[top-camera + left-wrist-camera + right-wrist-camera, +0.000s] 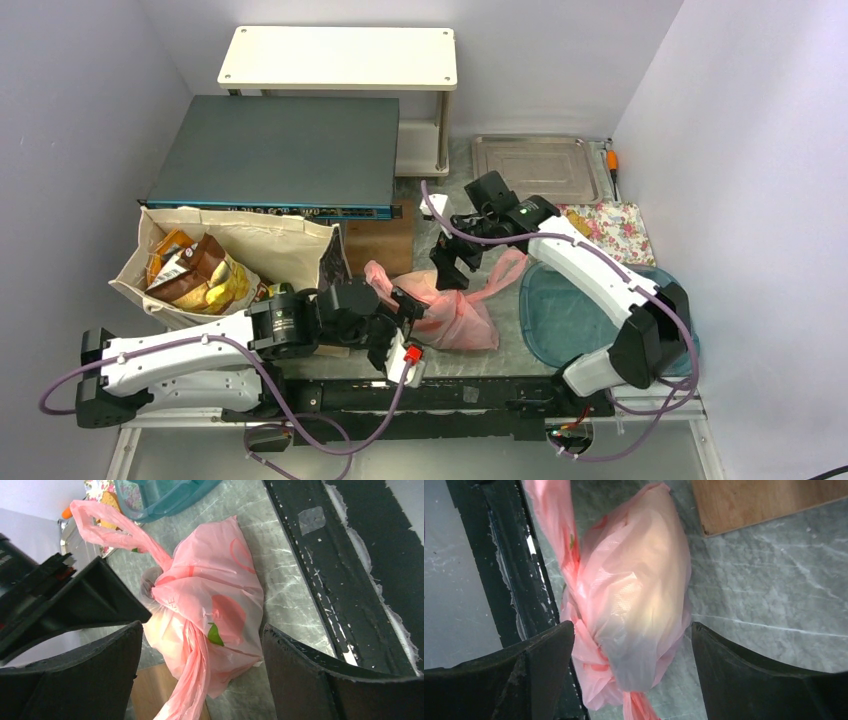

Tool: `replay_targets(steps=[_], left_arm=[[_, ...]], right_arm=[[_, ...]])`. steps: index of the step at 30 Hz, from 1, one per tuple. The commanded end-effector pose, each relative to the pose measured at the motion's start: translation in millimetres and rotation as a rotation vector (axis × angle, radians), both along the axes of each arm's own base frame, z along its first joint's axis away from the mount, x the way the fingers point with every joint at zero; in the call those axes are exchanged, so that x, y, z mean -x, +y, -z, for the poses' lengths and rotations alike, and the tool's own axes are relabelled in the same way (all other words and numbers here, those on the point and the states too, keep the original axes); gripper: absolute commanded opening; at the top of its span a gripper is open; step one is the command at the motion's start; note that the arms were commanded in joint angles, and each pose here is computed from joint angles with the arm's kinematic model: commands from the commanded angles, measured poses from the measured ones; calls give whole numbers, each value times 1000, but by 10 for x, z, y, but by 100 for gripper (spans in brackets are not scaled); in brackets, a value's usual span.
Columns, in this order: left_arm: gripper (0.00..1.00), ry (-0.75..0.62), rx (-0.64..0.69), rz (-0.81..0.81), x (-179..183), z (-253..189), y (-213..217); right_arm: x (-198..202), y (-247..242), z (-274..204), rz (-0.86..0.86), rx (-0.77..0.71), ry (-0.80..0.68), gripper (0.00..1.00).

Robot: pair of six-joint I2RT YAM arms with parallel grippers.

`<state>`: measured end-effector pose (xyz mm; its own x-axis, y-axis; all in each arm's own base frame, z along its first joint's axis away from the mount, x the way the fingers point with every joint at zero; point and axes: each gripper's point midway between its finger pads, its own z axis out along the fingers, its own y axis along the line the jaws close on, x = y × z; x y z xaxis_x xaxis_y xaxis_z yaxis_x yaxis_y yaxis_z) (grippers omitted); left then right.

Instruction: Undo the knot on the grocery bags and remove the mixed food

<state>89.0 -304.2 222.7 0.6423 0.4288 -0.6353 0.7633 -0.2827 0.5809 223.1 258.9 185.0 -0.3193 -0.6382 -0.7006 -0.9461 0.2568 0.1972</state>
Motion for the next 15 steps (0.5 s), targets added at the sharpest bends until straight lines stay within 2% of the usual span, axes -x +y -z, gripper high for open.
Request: replay_targets(steps=[1,5,8,9,13,15], left_arm=[[89,-21,24,-66,-88,15,51],[88,11,15,-80,-64,131,96],[86,54,7,-87,-27,184,87],[85,62,10,-98,-38,194,74],[82,72,50,-153,-131,147,-36],[80,83,83,-178,-173,89,-121]], right_arm=[[-60,24,233,27,35,39,83],[124,-11,364,5,51,135,53],[252,1,315,16,23,199,9],[267,19,249,31,4,213,0],[220,106,-182,133,-127,283,0],[135,80,-332,207,-200,367,0]])
